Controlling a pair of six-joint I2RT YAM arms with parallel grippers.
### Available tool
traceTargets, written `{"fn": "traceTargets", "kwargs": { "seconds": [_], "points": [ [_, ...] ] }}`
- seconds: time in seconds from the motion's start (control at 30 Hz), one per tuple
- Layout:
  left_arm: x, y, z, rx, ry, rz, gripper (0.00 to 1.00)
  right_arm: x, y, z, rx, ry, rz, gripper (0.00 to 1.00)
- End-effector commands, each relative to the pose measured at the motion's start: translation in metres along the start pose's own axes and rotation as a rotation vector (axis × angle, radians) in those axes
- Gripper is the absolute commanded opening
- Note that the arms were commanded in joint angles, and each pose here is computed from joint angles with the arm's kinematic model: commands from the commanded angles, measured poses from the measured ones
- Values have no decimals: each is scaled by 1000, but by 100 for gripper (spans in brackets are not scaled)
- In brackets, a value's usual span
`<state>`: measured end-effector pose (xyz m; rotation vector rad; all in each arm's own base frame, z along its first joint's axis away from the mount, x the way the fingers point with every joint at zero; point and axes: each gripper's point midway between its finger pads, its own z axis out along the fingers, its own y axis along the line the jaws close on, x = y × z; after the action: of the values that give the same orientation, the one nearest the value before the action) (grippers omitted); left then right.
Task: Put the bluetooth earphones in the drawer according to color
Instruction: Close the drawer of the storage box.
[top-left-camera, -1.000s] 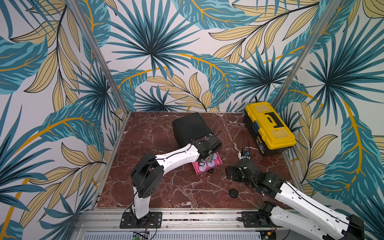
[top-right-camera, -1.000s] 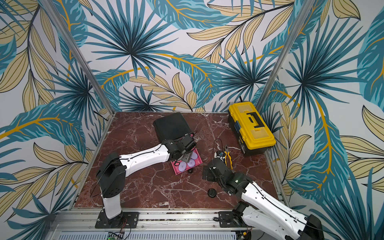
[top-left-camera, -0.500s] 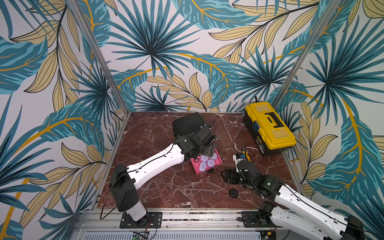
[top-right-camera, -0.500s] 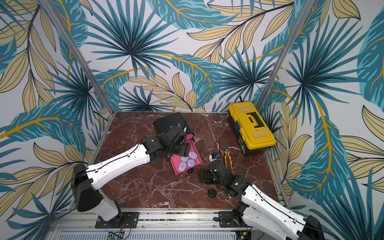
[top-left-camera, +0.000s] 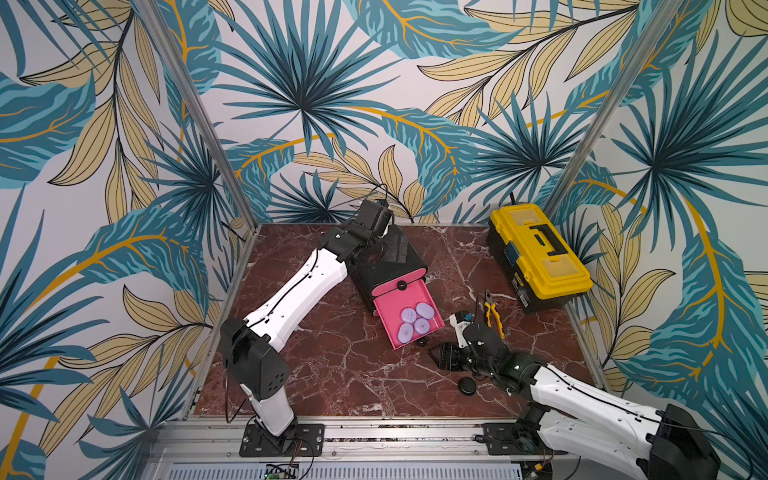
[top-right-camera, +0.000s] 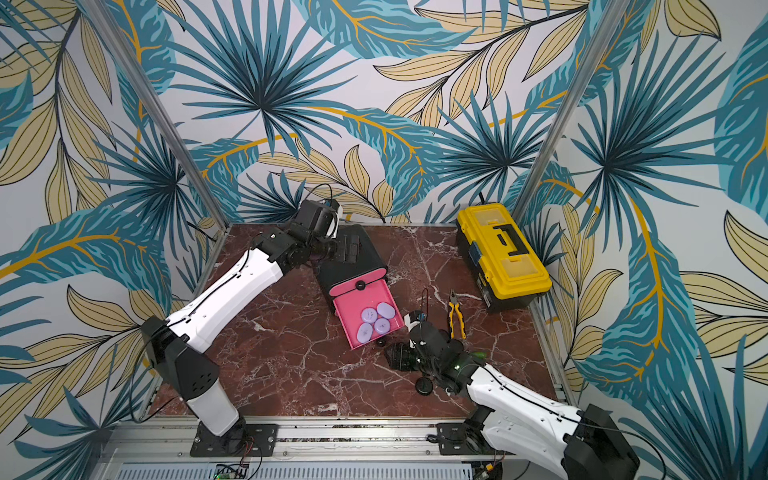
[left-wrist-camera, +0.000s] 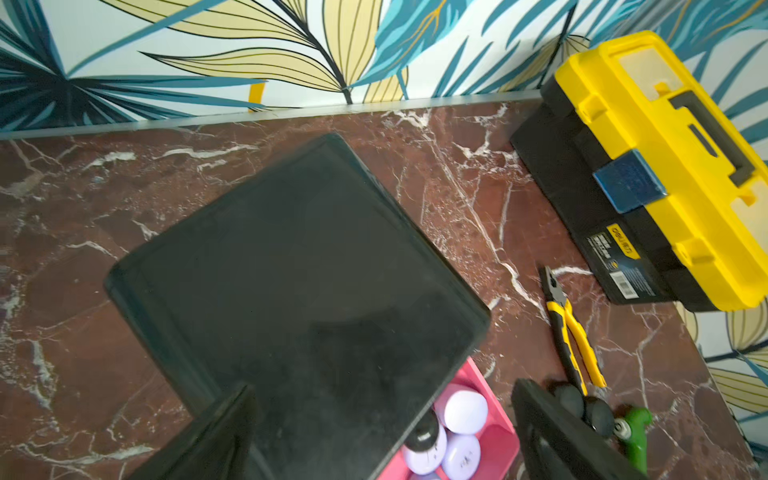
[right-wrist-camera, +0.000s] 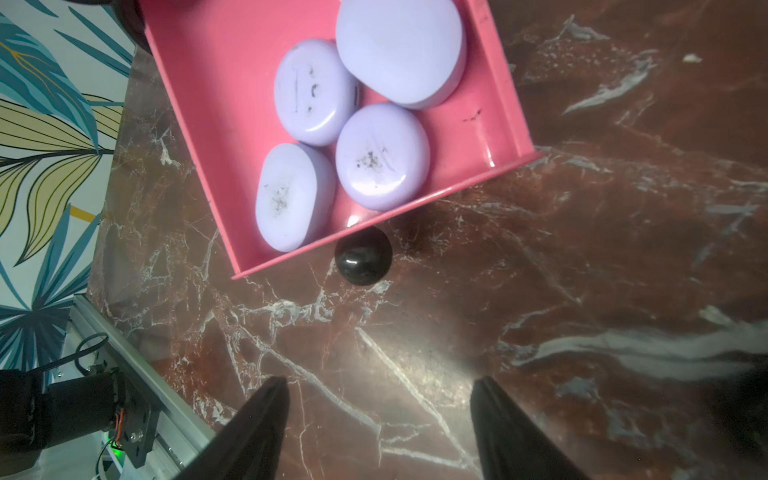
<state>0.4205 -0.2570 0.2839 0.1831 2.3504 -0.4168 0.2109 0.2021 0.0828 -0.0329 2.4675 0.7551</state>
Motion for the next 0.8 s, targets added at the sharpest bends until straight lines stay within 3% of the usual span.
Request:
{"fn": "traceTargets", "kwargs": {
  "seconds": [0.0,0.47,0.77],
  "points": [
    [0,4,11,-8,53,40,100,-9,9,10,-55,-56,-13,67],
    [29,48,67,-118,135,47,100,-22,26,50,-92,-115,-82,53],
    [57,59,76,-111,205,26,100,-47,43,41,-113,-192,-110,44]
  ]
}}
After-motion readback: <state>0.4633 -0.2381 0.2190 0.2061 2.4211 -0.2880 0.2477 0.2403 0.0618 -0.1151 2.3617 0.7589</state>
